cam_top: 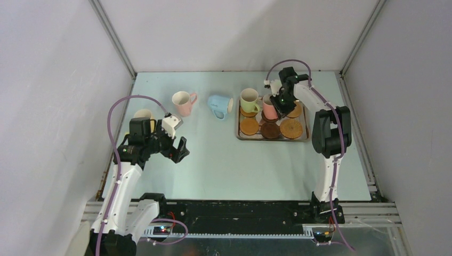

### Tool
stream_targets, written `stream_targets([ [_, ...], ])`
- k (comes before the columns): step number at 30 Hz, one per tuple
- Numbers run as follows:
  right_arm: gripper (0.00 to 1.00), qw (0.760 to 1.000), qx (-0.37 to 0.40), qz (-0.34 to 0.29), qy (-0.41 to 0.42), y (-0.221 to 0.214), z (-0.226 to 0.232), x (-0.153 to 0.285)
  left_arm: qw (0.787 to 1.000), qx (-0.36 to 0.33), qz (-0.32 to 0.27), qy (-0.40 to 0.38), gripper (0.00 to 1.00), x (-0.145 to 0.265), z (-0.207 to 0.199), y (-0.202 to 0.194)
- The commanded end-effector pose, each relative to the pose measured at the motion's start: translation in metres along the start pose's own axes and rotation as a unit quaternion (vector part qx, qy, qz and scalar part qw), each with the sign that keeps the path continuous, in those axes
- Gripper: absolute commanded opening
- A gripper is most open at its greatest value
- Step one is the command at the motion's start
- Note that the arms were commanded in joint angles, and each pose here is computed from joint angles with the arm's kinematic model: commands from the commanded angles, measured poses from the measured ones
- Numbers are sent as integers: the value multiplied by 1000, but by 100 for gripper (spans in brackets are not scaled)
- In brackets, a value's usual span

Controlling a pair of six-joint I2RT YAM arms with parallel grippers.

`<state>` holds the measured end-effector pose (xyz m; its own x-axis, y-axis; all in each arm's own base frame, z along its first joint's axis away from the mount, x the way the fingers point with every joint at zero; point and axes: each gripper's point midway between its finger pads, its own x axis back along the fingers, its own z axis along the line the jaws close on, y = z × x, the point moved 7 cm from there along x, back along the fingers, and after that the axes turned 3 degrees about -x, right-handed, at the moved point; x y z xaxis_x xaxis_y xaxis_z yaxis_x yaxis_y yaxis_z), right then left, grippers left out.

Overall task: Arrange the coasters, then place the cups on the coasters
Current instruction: Place the cup on the coaster.

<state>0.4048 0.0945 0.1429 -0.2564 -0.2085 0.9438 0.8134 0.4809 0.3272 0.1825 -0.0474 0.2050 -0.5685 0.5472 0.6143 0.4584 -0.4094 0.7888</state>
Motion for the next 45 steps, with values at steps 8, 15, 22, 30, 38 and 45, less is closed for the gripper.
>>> stream_targets([
  [8,62,1000,14,8,-23,1,-6,7,1000,-15,-17,-3,98,4,0,5],
  [15,73,999,15,-2,-29,2,-8,17,1000,-14,-14,-6,98,3,0,4],
  [22,85,999,15,-12,-32,4,-7,27,1000,-16,-14,-8,98,4,0,5],
  [30,99,999,19,-37,-36,7,-4,45,1000,-15,-15,-9,98,3,0,5],
  [38,99,996,20,-84,-38,14,-1,69,1000,-16,-18,-8,98,4,-1,5],
  [45,99,970,25,-234,62,25,29,130,1000,-17,-23,-2,98,1,8,18],
])
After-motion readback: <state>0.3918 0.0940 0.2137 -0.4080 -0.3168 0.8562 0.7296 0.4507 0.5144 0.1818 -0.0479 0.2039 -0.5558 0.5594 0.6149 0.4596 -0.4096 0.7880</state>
